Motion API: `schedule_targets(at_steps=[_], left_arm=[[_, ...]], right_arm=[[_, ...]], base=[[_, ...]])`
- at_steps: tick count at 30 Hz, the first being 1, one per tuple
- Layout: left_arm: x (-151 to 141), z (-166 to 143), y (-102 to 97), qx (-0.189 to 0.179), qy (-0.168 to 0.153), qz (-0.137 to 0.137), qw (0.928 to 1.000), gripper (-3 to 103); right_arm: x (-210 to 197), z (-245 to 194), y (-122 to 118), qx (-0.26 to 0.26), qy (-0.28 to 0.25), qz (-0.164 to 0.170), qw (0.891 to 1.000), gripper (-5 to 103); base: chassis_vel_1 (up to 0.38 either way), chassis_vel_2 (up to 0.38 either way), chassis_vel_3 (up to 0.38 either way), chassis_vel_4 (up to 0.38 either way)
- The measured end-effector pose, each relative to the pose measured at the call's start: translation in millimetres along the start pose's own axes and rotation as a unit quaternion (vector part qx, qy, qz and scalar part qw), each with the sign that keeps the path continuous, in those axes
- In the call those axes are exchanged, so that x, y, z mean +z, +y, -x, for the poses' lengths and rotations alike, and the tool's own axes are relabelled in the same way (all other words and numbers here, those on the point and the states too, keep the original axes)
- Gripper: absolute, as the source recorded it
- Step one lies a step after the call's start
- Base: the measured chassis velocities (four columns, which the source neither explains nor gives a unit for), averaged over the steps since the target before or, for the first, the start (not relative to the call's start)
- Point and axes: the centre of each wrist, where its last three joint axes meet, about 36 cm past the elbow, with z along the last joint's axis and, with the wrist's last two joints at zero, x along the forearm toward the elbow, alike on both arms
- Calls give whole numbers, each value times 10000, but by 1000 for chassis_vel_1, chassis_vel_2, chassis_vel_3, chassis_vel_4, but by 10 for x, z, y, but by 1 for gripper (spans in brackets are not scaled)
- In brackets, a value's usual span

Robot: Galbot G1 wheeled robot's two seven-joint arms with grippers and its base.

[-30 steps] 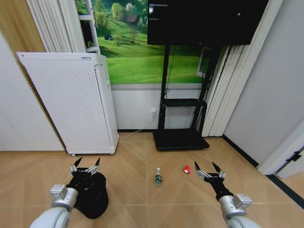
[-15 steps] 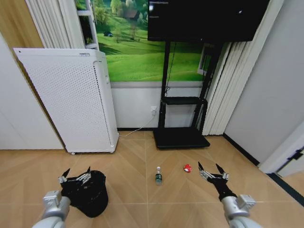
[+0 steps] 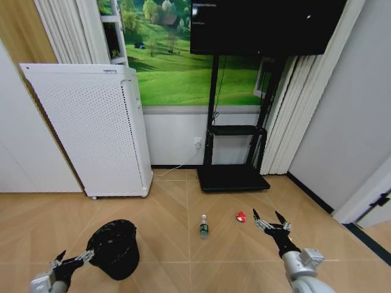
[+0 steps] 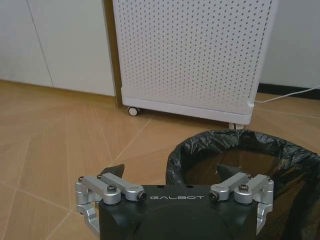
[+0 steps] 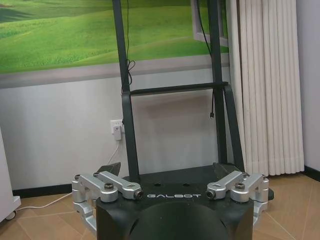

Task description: Pick up the trash bin and place the garbage on the floor into it.

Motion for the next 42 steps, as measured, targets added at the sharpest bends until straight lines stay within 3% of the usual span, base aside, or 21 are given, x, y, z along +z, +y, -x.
schedule_targets(at_steps=[3,4,5,6,8,14,16,21,42], left_arm=[[-20,66,-30,-34,151,-127,9998,100],[-88,120,-76,-134,461,-279,9985,100],[-88,120,-76,-134,461,-279,9985,100],[-256,136,-151,-439,971,-503,9930,100],[-364,164,-176,-579,1163,-584,9898,100],[-476,287,-139,-438,1095,-530,9916,100],[-560,369,-98,-102,1017,-419,9939,100],[-614,431,-86,45,1051,-307,9940,100],[-406,676,-12,49,1347,-253,9906,100]], right_arm=[[5,0,-6,11,9,-3,10000,100],[15,-11,-16,29,34,-8,10000,100],[15,-11,-16,29,34,-8,10000,100],[31,-25,-30,71,60,3,10000,100],[45,-32,-39,108,79,33,9999,100],[81,-31,-38,127,112,65,9998,100],[100,-25,-23,125,126,76,9998,100],[97,-12,-27,153,114,63,9998,100],[111,29,-13,202,156,51,9997,100]], base=[[0,0,0,0],[0,0,0,0],[0,0,0,0],[0,0,0,0],[0,0,0,0],[0,0,0,0],[0,0,0,0],[0,0,0,0],[0,0,0,0]])
